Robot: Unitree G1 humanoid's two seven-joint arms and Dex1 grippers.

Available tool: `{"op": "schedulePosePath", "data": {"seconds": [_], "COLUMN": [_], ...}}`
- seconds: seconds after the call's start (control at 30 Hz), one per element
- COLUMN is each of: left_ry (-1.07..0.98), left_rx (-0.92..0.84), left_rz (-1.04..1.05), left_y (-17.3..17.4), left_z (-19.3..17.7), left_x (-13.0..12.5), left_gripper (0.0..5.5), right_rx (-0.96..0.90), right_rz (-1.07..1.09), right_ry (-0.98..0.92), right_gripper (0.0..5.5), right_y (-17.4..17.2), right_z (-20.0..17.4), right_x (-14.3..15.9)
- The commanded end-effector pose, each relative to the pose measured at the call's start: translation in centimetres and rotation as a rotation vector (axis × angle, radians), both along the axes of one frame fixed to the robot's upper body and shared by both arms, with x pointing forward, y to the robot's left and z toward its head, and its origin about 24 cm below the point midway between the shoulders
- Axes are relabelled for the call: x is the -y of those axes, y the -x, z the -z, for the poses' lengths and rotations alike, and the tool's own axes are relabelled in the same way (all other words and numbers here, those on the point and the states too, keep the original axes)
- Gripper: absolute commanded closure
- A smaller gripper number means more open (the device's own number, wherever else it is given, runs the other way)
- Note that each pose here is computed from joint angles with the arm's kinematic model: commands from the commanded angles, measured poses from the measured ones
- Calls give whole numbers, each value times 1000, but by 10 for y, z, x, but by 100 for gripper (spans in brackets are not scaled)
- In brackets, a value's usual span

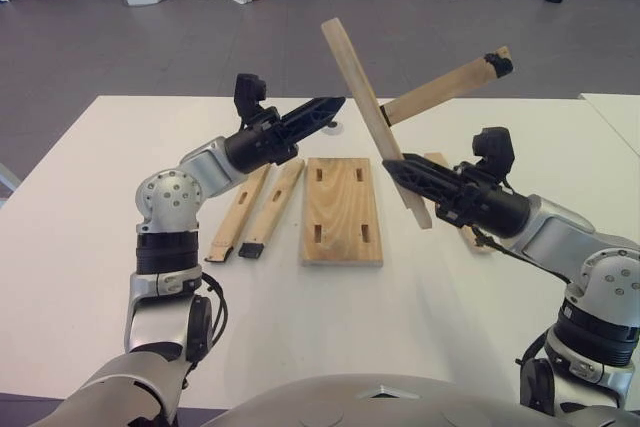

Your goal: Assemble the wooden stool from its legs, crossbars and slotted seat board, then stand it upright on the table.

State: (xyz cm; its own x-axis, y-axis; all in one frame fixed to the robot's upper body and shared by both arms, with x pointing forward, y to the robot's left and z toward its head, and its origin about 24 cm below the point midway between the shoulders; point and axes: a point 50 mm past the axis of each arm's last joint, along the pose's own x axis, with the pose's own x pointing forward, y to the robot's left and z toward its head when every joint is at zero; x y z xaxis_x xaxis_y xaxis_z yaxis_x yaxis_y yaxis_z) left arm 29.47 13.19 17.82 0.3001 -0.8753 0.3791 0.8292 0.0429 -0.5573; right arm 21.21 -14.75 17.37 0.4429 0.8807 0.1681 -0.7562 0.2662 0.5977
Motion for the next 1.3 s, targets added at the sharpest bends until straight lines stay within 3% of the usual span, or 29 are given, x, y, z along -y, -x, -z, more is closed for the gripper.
{"op": "schedulePosePath", "data": {"seconds": [0.03, 0.17, 0.47, 0.9, 1.13, 1.17, 1.3], "left_ry": [19, 49, 71, 60, 136, 142, 105], "left_rx": [-4, -8, -50, -110, -96, -83, -43], "left_rz": [33, 130, 138, 179, 144, 107, -125], "left_y": [3, 13, 14, 24, 19, 15, -10], "left_z": [-4, -6, -3, 8, -4, -9, -21], "left_x": [0, 2, 1, -1, -4, -5, -16], "left_gripper": [115, 115, 115, 337, 345, 345, 345], "right_rx": [-12, -37, -65, -73, -131, -131, -160], "right_rz": [-24, -57, -107, -121, -30, -24, 122], "right_ry": [-21, -2, 75, 107, 108, 100, 109], "right_gripper": [341, 341, 341, 341, 341, 301, 238], "right_y": [5, 9, 17, 19, 12, 12, 4], "right_z": [-1, 3, 13, 18, 26, 26, 34], "right_x": [-3, -4, -4, 0, 6, 7, 20]}}
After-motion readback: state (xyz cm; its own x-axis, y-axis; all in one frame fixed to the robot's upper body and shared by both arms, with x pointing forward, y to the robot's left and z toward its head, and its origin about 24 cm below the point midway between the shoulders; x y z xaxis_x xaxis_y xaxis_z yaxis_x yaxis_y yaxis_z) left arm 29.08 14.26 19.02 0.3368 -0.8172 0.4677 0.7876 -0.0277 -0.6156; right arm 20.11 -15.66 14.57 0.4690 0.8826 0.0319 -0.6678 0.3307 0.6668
